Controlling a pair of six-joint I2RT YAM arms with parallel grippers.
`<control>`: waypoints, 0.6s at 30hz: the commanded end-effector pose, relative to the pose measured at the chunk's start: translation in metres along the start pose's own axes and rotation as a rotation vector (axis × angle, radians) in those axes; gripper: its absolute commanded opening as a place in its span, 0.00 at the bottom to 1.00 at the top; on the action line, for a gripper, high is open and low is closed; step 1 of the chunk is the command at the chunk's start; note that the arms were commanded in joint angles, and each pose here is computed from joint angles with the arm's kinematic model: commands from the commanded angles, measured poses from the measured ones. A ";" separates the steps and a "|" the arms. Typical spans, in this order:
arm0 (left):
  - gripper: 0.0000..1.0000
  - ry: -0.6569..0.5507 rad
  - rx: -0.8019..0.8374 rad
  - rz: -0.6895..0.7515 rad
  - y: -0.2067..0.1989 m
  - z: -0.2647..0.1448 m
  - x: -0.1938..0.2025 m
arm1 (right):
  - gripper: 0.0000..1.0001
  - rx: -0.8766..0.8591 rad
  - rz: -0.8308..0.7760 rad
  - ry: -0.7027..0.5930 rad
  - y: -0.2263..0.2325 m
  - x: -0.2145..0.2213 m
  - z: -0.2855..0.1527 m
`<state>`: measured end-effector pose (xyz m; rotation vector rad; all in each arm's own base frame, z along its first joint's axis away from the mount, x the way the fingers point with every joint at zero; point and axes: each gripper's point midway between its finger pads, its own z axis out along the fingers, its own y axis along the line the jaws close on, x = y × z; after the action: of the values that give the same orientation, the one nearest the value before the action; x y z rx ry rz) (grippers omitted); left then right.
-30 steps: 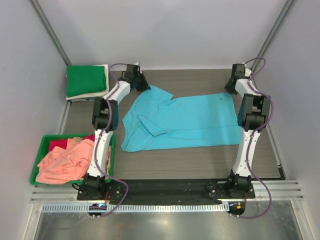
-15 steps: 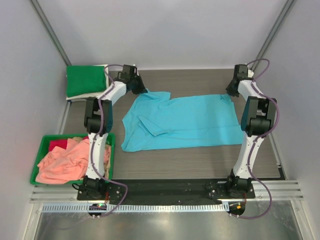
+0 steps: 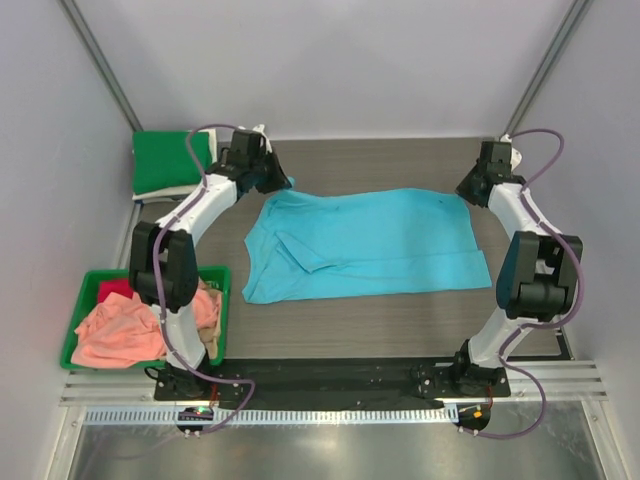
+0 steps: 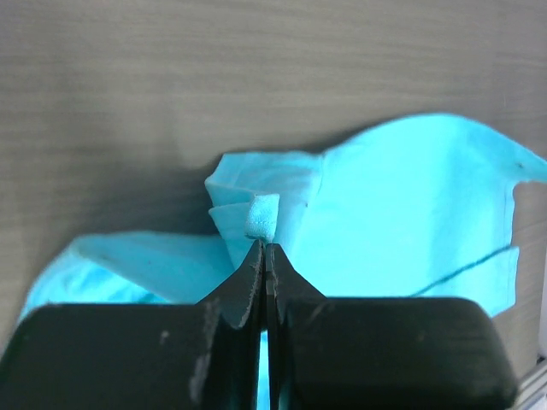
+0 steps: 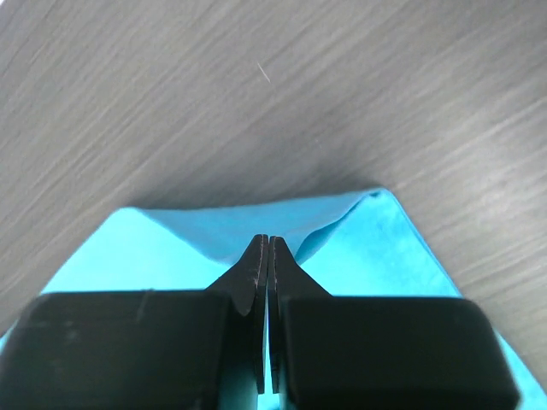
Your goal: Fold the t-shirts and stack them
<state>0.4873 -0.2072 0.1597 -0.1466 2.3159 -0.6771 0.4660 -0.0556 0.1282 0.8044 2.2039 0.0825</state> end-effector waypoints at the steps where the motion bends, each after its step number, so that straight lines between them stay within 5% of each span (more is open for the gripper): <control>1: 0.00 -0.029 -0.007 0.048 -0.010 -0.030 0.007 | 0.01 -0.038 0.023 -0.046 0.002 -0.004 -0.019; 18: 0.00 -0.018 -0.103 0.064 0.020 -0.103 0.081 | 0.01 0.015 0.176 -0.029 -0.060 0.018 -0.029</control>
<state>0.3671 -0.1750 0.1584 -0.1354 2.3568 -0.5519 0.4028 -0.0925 0.1046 1.0129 2.1664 0.0999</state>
